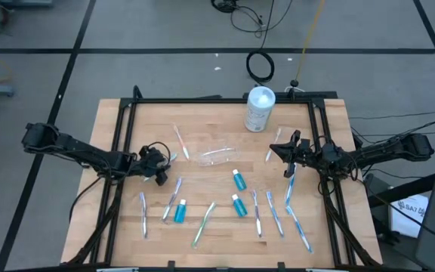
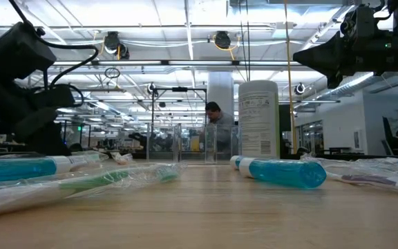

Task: Pick & Place toothbrushing station
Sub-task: Put the top green toothbrush into the transparent organizer

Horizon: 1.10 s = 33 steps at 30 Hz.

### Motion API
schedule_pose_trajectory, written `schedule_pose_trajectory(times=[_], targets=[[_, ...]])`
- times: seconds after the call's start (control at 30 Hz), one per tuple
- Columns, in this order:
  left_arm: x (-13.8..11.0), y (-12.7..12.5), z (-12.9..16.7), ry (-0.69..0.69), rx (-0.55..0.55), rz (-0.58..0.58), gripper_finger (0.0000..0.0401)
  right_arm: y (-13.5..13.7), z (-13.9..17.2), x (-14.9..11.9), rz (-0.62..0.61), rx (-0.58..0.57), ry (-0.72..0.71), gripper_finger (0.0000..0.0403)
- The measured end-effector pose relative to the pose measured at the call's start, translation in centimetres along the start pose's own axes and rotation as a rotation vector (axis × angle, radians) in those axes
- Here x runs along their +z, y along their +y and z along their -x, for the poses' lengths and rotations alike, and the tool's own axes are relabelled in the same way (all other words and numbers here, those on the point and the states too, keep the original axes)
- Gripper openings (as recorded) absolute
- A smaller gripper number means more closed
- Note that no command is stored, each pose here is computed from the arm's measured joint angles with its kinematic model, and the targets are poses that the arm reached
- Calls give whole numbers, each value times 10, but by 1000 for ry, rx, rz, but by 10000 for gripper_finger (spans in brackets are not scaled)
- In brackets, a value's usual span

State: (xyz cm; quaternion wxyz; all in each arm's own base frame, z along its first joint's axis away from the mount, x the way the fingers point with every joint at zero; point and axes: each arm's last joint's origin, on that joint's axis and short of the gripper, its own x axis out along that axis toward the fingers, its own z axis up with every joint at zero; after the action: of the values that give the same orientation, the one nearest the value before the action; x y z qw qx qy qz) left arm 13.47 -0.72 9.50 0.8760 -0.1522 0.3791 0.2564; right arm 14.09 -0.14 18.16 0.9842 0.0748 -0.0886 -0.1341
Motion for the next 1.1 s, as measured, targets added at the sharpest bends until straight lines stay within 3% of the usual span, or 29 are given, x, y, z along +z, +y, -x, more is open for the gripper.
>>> schedule_pose_trajectory(times=[0.23, 0.53, 0.8, 1.1], targets=[[-2, 1, -1, 15, 11, 7, 177, 0, 0, 0, 0, 0, 0, 4], [-2, 1, -1, 15, 18, 22, 77, 0, 0, 0, 0, 0, 0, 4], [-2, 2, -2, 20, 15, 79, 14, 0, 0, 0, 0, 0, 0, 4], [12, -1, -4, -85, -51, 106, 17, 0, 0, 0, 2, 0, 1, 4]])
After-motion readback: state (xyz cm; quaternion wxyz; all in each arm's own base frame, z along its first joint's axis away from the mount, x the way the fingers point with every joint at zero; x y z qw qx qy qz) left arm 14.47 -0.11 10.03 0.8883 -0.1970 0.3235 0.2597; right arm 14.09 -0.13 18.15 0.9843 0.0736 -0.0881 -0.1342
